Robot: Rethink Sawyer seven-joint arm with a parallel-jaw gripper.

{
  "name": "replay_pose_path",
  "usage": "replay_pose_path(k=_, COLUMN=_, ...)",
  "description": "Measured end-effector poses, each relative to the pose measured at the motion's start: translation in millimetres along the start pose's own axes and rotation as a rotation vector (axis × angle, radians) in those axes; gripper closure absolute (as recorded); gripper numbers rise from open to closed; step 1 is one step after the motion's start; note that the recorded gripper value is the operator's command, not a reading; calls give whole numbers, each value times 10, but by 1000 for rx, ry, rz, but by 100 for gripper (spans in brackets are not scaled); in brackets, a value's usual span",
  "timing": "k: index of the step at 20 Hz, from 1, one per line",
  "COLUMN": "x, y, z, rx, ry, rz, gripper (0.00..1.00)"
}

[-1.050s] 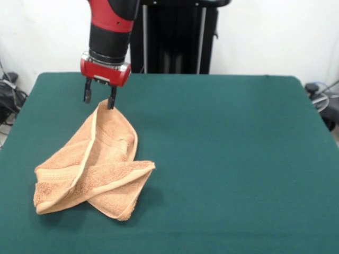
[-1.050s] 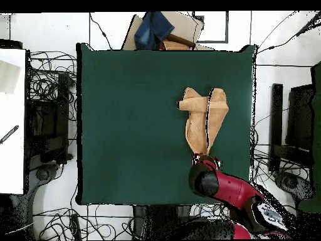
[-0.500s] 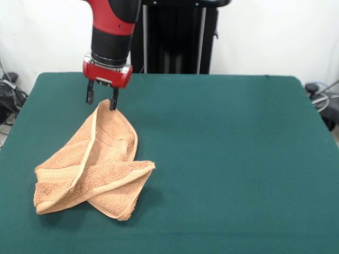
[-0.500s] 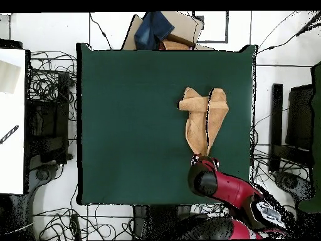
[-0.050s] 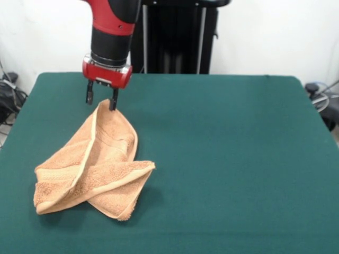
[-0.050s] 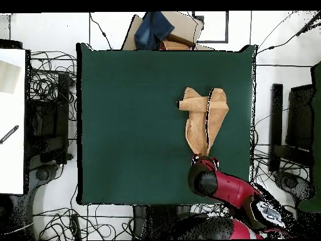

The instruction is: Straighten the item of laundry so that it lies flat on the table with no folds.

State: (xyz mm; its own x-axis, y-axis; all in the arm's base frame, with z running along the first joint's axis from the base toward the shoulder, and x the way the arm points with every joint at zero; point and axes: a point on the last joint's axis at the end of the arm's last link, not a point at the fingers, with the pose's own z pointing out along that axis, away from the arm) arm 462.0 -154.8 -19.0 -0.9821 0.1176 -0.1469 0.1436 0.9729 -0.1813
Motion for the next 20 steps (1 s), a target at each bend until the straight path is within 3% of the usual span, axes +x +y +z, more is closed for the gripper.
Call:
replay_pose_path(k=10, x=163, y=92, z=200, rx=-17, ry=37, rz=-7, gripper=0)
replay_pose_path(k=18, x=189, y=77, z=271, rx=-20, ry=-2, rz=-4, gripper=0)
replay_pose_path(k=19, x=191, y=62, z=278, rx=-24, ry=-21, rz=-7, gripper=100)
replay_pose_path(k=20, x=186, y=50, z=285, rx=-23, ry=-31, rz=-5, gripper=100)
